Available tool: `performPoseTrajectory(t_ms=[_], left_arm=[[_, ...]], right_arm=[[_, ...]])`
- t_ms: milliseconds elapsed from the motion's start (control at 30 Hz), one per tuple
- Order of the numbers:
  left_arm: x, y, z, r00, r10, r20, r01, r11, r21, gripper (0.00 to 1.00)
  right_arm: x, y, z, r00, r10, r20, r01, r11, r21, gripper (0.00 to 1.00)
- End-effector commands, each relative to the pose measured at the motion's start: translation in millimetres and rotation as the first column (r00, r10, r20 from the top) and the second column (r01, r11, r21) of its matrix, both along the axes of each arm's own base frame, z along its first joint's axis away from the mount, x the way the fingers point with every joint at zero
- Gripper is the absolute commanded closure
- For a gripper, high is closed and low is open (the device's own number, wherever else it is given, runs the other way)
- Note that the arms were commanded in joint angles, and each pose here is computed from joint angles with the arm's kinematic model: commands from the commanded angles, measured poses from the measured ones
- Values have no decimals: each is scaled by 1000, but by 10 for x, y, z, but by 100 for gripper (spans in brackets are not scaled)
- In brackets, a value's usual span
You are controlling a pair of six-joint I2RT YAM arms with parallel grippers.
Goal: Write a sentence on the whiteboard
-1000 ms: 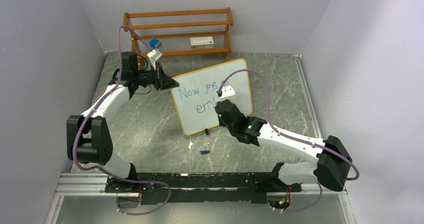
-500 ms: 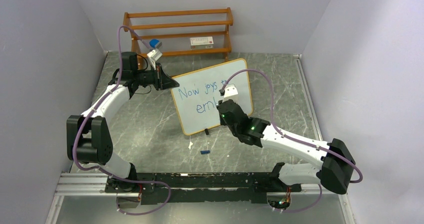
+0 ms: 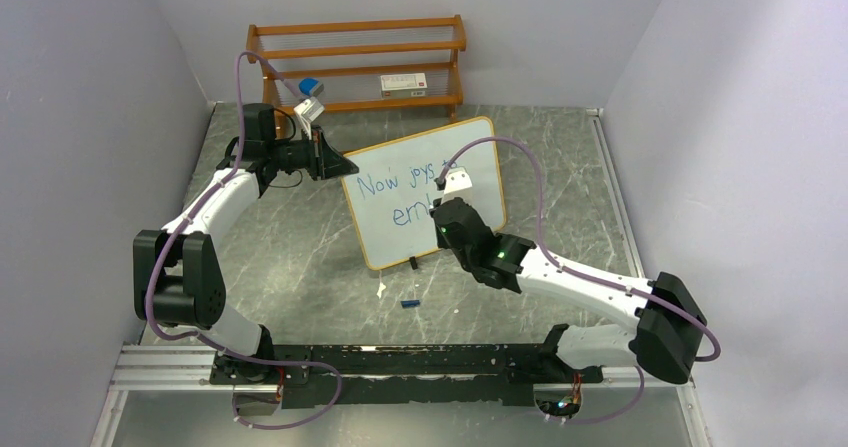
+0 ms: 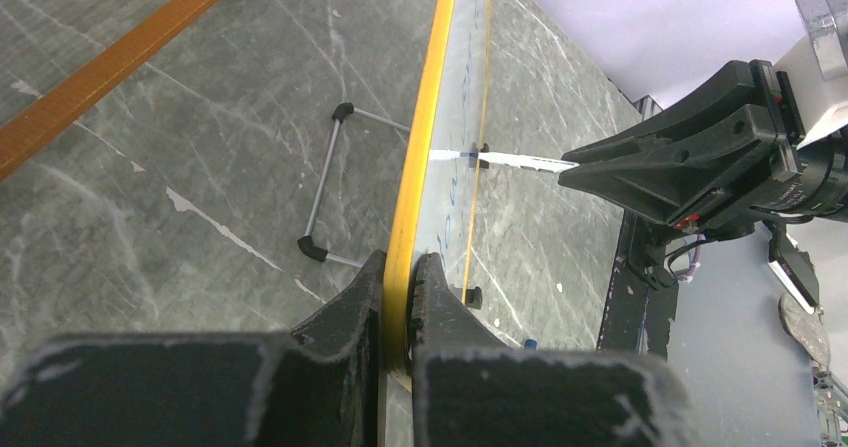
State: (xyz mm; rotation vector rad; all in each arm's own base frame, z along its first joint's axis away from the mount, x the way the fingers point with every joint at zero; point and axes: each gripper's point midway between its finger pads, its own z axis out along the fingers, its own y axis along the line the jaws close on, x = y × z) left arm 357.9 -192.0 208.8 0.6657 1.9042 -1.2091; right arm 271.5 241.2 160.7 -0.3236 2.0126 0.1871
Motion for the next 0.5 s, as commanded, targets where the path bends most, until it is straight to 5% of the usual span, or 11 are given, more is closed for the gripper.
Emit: performPoseTrajectory(t_ms=[0,467], left_arm=[[-16,50,-796,995,66,-78,-47,975,217,95],[-17,50,-794,995,66,-77,-48,975,218,95]], right_arm=[[81,8,48,999,-23,29,23,1000,8,100],[127,-60,102,997,-53,62,53,999,-3,100]])
